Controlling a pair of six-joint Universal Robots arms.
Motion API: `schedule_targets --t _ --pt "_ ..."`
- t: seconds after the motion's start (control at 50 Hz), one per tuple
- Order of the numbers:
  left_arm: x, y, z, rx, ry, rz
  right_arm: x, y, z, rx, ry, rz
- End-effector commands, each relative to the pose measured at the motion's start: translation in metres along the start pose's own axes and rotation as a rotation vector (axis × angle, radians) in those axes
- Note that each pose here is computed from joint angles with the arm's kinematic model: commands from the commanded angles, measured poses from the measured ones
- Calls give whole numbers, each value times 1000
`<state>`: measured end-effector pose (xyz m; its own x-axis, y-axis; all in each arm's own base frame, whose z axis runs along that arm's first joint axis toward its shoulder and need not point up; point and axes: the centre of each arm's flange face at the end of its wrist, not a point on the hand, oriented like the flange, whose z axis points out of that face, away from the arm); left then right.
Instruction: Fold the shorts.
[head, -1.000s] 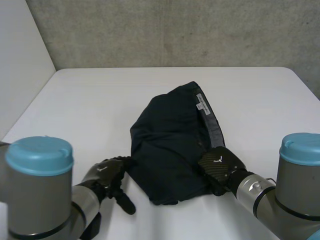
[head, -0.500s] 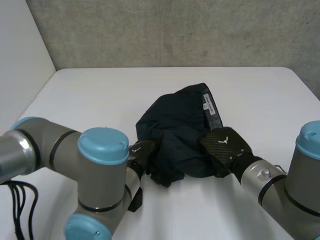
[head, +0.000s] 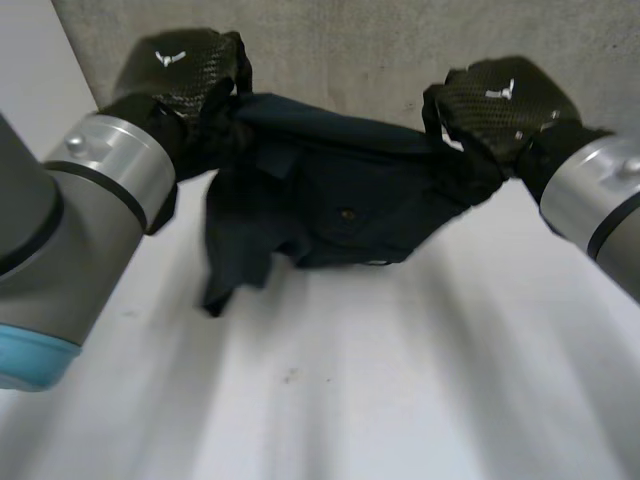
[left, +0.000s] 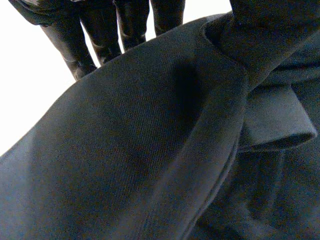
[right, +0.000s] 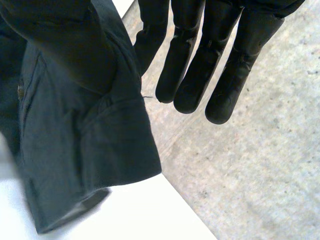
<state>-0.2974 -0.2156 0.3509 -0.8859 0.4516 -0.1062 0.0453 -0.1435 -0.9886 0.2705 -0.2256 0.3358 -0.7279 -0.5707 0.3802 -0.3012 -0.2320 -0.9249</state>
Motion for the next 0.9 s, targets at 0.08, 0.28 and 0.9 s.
schedule_targets --t 0.08,0.28,0.9 --pt "18 72 3 -196 94 440 -15 37 28 -173 -93 50" --pt "20 126 9 -343 95 462 -71 89 40 -320 -241 89" --pt "-62 212 39 -587 -97 149 -73 109 54 -303 -227 52"
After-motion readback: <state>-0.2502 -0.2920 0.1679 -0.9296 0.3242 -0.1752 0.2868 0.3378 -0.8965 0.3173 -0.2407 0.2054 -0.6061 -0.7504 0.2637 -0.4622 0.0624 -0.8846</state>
